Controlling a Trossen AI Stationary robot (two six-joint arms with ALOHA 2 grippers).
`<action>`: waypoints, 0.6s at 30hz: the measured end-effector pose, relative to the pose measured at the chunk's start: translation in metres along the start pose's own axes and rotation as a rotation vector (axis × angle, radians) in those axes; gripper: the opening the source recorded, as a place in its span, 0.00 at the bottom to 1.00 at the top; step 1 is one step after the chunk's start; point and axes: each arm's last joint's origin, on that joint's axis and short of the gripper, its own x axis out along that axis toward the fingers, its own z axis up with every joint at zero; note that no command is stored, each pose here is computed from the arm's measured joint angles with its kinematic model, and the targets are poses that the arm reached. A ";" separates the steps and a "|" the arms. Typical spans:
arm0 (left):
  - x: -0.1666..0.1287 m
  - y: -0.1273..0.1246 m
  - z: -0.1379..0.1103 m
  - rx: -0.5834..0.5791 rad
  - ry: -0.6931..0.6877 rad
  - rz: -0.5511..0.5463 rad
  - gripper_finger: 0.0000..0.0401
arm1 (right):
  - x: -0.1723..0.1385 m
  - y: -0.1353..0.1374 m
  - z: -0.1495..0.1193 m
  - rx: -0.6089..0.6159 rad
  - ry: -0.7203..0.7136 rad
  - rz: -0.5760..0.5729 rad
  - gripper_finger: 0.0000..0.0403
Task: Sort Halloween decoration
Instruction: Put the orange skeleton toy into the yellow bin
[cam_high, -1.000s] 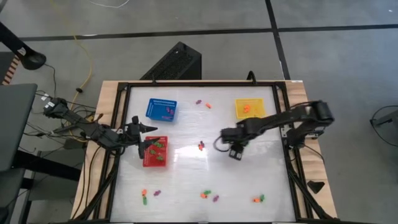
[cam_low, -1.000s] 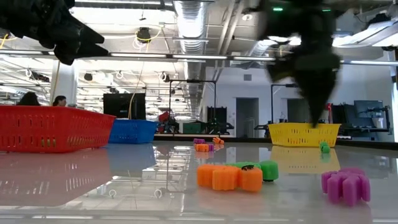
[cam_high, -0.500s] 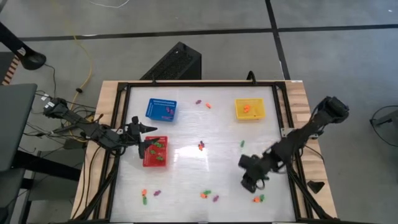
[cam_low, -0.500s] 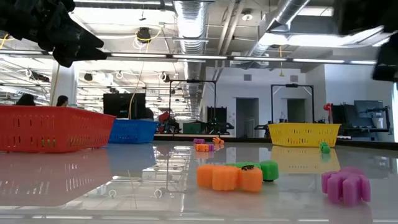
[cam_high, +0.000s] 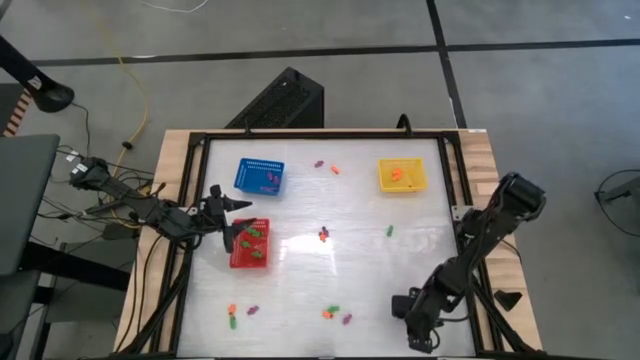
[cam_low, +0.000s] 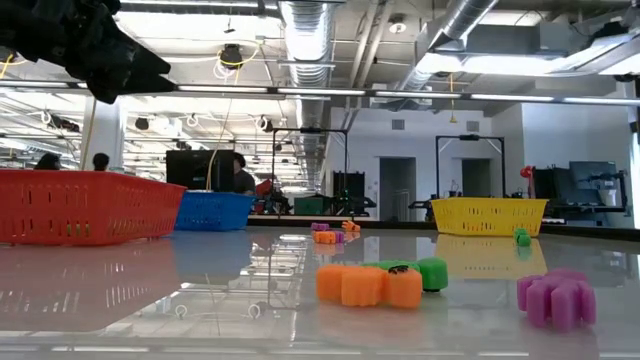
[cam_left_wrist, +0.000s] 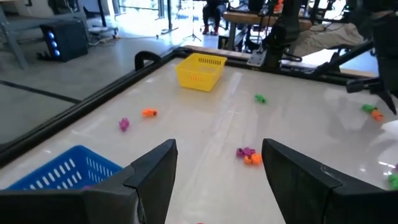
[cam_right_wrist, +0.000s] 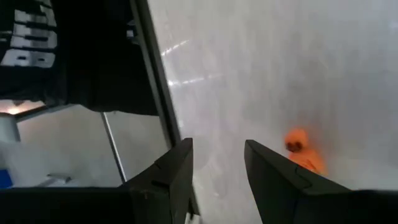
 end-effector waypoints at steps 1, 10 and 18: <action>0.000 0.000 0.000 0.005 -0.002 0.000 0.56 | 0.001 0.003 0.002 -0.004 0.000 0.000 0.44; 0.001 0.001 0.003 0.004 -0.022 0.016 0.56 | 0.003 0.000 0.007 0.004 0.039 -0.118 0.44; 0.003 0.003 0.003 0.001 -0.023 0.030 0.56 | 0.002 -0.002 0.007 -0.017 0.049 -0.140 0.44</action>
